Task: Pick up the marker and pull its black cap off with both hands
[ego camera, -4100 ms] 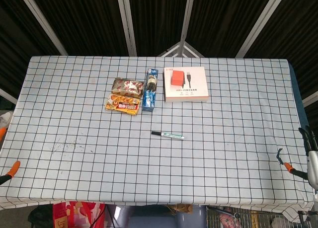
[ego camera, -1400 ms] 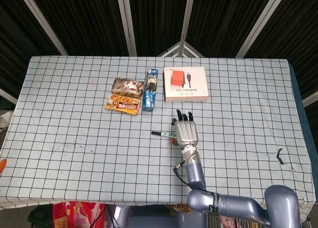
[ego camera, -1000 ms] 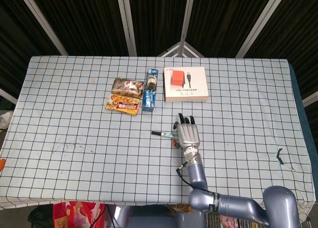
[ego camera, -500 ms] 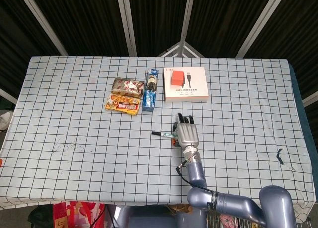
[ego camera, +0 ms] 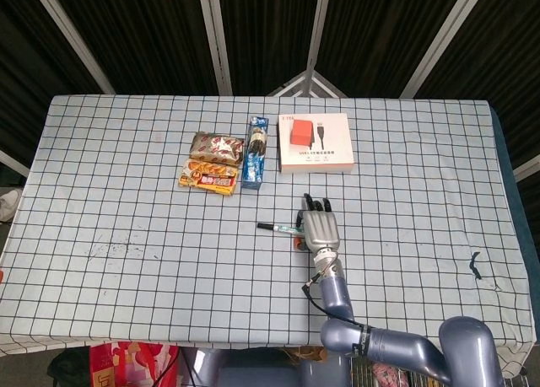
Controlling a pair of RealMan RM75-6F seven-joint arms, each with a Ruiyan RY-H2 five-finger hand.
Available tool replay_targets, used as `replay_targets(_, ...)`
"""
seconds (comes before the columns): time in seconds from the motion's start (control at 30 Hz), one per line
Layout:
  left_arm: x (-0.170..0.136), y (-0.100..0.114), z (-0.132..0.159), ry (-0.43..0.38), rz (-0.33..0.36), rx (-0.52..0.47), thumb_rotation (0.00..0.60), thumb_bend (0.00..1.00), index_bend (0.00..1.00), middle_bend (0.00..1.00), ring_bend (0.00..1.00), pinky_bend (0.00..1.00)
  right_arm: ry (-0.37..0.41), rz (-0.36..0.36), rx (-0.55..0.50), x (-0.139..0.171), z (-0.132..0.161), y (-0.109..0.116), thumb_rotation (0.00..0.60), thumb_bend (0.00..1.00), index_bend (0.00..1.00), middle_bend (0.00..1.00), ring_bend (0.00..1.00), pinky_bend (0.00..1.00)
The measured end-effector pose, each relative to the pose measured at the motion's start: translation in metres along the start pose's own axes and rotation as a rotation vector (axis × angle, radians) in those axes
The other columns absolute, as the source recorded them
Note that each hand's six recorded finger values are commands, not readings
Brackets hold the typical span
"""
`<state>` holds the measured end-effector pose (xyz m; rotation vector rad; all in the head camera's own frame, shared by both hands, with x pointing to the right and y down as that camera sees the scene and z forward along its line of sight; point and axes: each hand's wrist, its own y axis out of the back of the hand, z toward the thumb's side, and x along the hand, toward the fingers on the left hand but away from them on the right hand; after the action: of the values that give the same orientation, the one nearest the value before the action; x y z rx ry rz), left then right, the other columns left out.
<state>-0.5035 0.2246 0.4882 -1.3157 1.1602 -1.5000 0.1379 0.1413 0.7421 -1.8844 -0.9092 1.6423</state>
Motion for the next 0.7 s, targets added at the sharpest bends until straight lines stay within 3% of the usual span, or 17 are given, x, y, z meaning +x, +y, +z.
replay_targets(0.43,-0.0006,0.0007,0.0047,0.000,0.001,0.015,0.600,0.37,0.01,0.00,0.00,0.00,0.004,0.006,0.002,-0.0036,-0.0032,-0.0047,0.600,0.39,0.53,0.07,0.14,0.04)
replay_targets(0.7,-0.0005,-0.0011,0.0039,0.003,-0.004,0.016,0.600,0.37,0.01,0.00,0.00,0.00,0.013,0.008,0.004,-0.0036,-0.0016,-0.0056,0.600,0.42,0.61,0.07,0.14,0.04)
